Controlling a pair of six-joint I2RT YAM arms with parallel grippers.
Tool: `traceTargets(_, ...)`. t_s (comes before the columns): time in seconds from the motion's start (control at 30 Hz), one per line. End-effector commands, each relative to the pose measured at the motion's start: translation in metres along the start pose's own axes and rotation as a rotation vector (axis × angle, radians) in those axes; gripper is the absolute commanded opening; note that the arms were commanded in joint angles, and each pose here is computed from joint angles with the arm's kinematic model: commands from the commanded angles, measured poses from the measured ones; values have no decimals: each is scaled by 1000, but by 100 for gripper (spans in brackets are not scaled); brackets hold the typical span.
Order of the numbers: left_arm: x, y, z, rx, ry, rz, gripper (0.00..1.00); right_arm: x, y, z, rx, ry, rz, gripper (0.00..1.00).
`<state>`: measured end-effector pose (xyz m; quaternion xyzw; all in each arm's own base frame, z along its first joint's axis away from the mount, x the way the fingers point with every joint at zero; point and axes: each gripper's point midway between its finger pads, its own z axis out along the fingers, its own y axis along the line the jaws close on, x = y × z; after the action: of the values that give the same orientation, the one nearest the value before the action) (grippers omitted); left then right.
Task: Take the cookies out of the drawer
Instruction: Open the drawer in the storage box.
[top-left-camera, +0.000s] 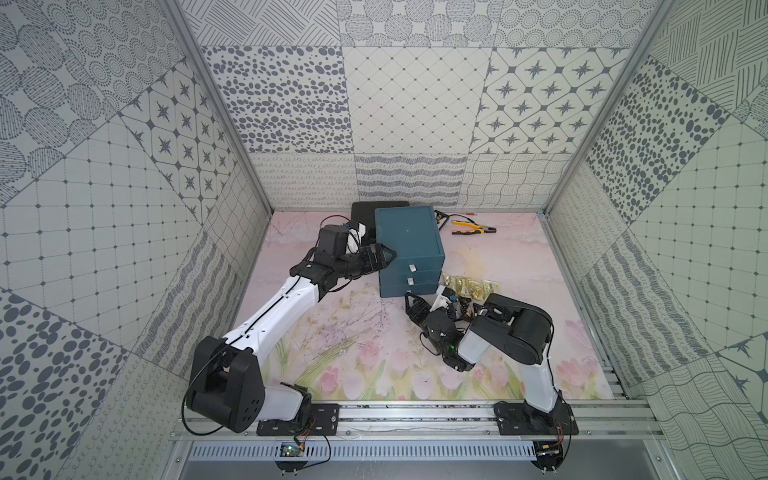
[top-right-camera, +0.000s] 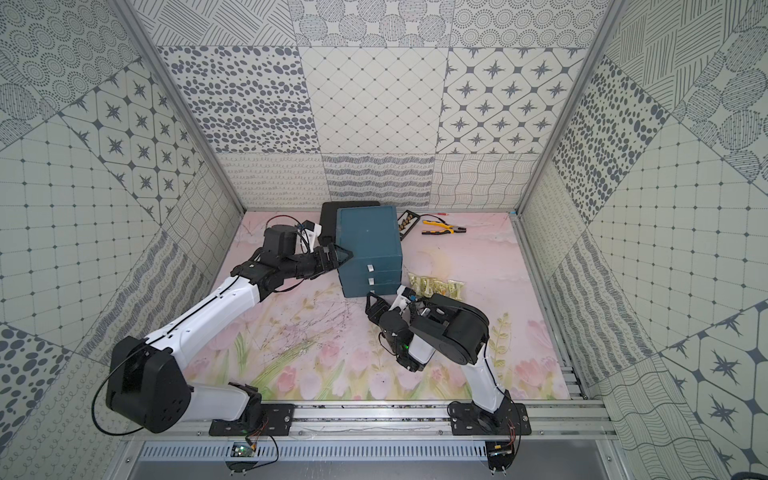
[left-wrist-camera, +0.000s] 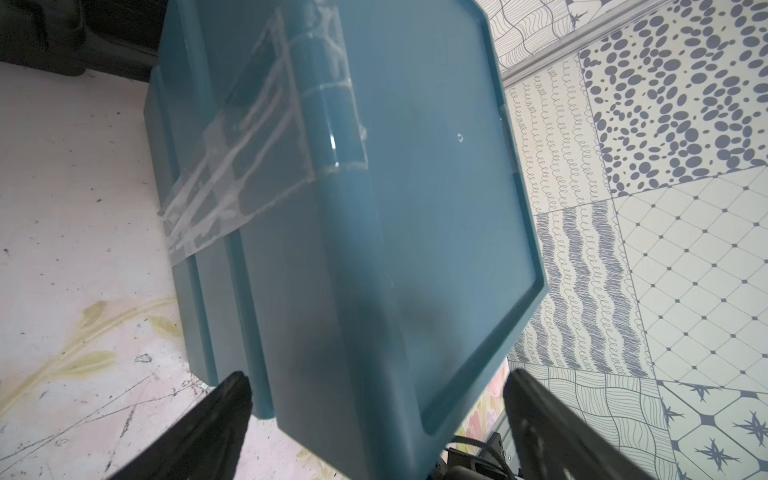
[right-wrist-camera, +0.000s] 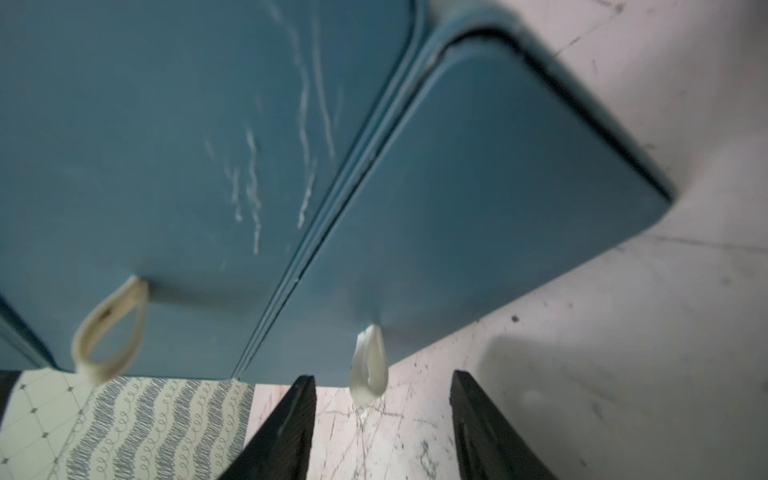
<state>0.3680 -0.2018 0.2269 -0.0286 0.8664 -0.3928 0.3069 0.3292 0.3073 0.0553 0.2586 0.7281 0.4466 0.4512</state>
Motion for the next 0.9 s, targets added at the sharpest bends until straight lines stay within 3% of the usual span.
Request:
traceTargets(0.0,1,-2,0,1,11,-3,99,-2,-13,3,-16,-4,49,55)
traceTargets(0.37,0,-1,-1,-13,7,8,99,1,-28,11,11,27,83,43)
traceTargets(0.63,0,-2,-2,-15,9,8,99,6,-33,23,16,84,103,42)
traceTargets(0.87,0,-2,-4,-17,2,7,99,8,-34,22,19,99,101,20)
